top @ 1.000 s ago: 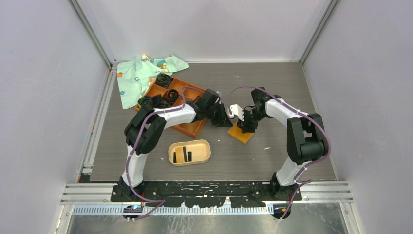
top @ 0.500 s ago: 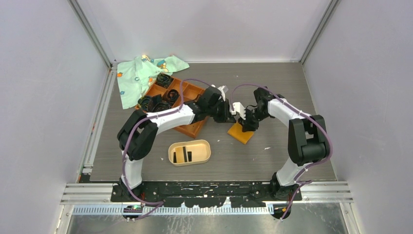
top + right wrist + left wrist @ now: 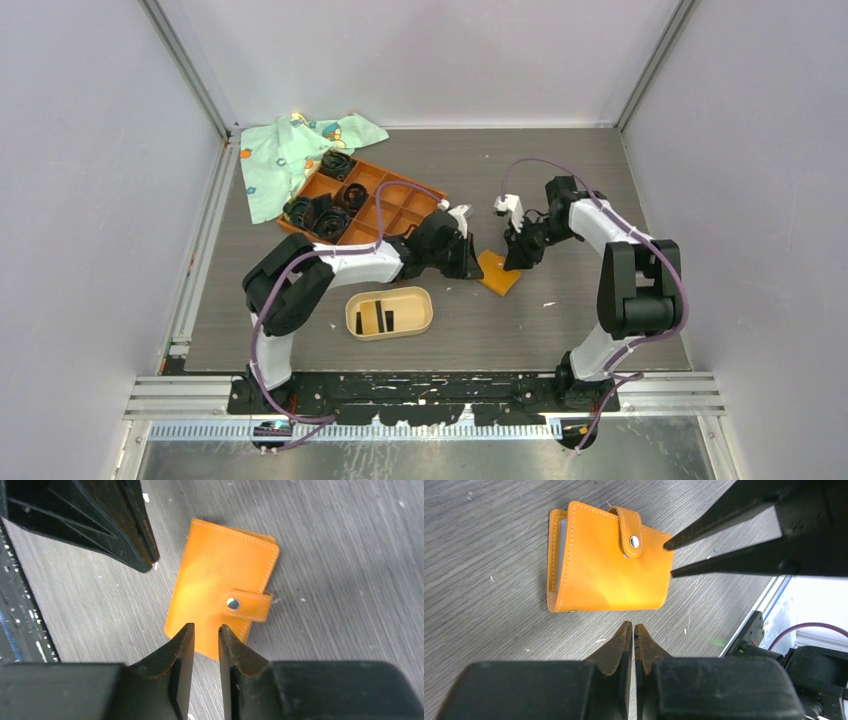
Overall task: Put the credit cards into the card holder
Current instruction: Close the card holder at the center of the board.
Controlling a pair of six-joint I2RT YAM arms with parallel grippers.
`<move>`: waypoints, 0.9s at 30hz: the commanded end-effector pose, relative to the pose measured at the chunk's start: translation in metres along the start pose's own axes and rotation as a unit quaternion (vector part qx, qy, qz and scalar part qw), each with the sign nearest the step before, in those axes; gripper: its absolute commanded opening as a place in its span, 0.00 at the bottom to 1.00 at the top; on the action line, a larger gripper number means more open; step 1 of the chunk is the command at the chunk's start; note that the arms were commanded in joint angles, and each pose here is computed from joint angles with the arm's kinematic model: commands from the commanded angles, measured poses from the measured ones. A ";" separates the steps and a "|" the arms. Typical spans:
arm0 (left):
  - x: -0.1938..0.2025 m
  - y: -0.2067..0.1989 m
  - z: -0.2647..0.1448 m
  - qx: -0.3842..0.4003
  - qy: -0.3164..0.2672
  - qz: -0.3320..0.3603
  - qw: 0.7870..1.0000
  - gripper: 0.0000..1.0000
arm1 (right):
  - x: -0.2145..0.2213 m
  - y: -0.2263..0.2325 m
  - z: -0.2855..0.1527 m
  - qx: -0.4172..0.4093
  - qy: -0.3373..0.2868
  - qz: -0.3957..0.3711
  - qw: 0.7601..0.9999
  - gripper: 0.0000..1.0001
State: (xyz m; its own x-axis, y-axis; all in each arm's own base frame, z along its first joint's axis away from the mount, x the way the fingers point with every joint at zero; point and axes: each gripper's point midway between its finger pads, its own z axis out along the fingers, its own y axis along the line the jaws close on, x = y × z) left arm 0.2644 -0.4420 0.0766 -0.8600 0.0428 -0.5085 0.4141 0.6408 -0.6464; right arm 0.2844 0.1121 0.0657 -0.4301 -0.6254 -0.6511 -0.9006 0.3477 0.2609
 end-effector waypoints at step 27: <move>-0.050 0.011 0.001 -0.024 -0.129 0.173 0.976 0.09 | -0.025 -0.016 -0.017 0.163 -0.011 -0.026 0.986 0.76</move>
State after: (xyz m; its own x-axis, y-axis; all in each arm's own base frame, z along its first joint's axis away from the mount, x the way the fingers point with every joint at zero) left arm 0.2893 -0.4255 0.0590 -0.6786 0.1226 -0.7242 0.5859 0.6849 -0.4331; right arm 0.2840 0.1162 0.0844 -0.3506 -0.6348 -0.6885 -0.8938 0.4464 0.0436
